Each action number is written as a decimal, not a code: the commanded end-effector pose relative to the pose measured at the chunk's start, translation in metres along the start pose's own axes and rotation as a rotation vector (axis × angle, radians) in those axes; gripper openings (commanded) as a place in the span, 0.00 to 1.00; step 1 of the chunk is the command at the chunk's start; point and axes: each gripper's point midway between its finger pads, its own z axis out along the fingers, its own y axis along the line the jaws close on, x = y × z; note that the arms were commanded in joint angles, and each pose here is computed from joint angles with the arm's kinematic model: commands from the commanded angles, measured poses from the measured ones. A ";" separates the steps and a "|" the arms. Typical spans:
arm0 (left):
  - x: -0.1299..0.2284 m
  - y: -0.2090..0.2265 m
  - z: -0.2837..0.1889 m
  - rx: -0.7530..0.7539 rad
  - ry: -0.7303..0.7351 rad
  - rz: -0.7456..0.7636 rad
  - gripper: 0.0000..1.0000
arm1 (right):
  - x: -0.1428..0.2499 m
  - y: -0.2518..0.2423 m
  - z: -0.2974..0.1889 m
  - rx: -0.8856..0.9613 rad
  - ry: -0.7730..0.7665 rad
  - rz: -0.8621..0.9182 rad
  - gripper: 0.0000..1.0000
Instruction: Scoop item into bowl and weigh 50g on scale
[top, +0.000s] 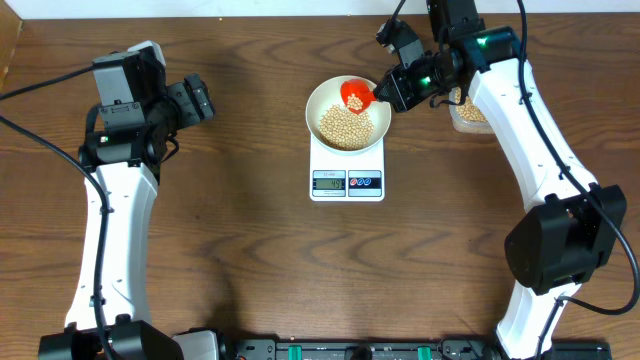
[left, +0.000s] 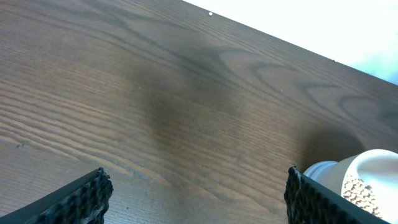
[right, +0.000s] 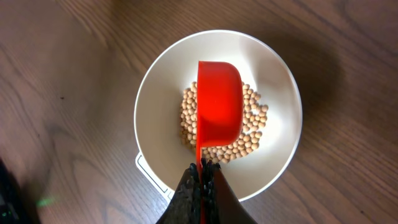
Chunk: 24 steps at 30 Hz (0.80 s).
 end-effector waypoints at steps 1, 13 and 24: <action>-0.004 0.001 -0.002 -0.009 -0.010 0.013 0.91 | -0.006 0.005 -0.002 0.004 -0.010 -0.021 0.01; -0.004 0.001 -0.002 -0.009 -0.011 0.013 0.91 | -0.003 0.003 0.002 0.060 0.014 -0.042 0.01; -0.004 0.002 -0.002 -0.010 -0.010 0.013 0.91 | 0.004 -0.007 0.001 0.123 0.047 -0.040 0.01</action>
